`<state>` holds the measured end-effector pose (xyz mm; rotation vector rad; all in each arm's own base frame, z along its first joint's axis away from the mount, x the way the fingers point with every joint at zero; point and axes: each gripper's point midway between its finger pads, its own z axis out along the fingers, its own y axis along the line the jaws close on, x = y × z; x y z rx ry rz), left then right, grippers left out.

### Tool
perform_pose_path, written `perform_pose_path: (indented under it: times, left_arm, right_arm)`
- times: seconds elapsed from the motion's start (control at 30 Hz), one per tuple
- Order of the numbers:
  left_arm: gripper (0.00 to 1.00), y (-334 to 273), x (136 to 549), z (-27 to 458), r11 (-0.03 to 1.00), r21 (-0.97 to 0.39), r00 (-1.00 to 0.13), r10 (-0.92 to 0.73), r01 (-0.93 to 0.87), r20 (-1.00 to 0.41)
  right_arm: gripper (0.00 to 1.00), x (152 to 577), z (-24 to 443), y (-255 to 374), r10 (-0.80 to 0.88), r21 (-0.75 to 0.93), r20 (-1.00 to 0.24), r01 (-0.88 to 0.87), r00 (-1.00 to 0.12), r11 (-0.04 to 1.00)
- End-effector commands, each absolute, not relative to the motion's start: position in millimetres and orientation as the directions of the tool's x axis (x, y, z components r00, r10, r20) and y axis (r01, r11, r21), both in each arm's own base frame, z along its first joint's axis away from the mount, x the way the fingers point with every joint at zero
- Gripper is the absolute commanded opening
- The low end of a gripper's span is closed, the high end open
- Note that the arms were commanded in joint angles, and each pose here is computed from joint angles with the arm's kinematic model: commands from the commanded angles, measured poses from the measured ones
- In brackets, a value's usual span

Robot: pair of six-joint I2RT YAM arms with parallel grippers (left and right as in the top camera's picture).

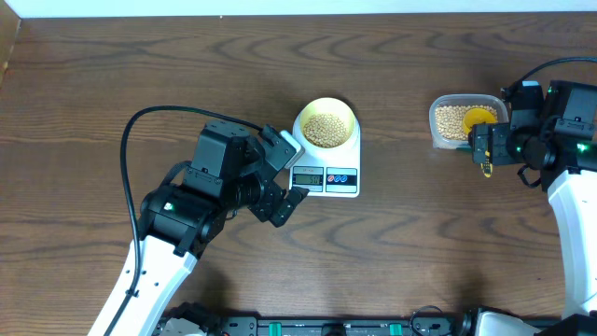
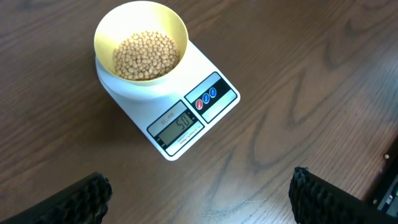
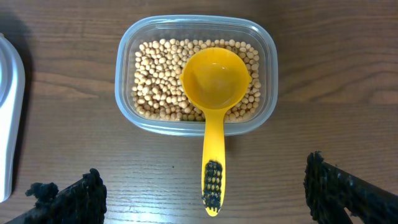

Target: Scoop item into bowl and weigh 50g on scale

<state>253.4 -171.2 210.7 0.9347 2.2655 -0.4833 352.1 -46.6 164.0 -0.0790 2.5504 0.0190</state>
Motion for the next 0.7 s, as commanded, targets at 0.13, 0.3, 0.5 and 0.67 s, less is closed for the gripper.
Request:
perform_pose_path:
  times: [0.13,0.3,0.5,0.67]
  left_arm:
    - [0.94,-171,252,208,0.671,-0.097,-0.549,0.505,0.735,-0.666]
    - [0.94,-170,250,188,0.676,-0.126,-0.59,0.518,0.726,-0.619]
    - [0.94,-167,256,147,0.769,-0.208,-0.732,0.433,0.605,-0.526]
    - [0.94,-166,260,108,0.835,-0.202,-0.792,0.367,0.511,-0.487]
  right_arm:
    - [0.99,355,176,-49,-0.065,-0.019,-0.58,-0.066,-0.812,0.998]
    - [0.99,355,176,-49,-0.065,-0.019,-0.58,-0.066,-0.812,0.998]
    - [0.99,355,176,-49,-0.064,-0.019,-0.58,-0.066,-0.812,0.998]
    - [0.99,355,176,-49,-0.065,-0.019,-0.58,-0.066,-0.812,0.998]
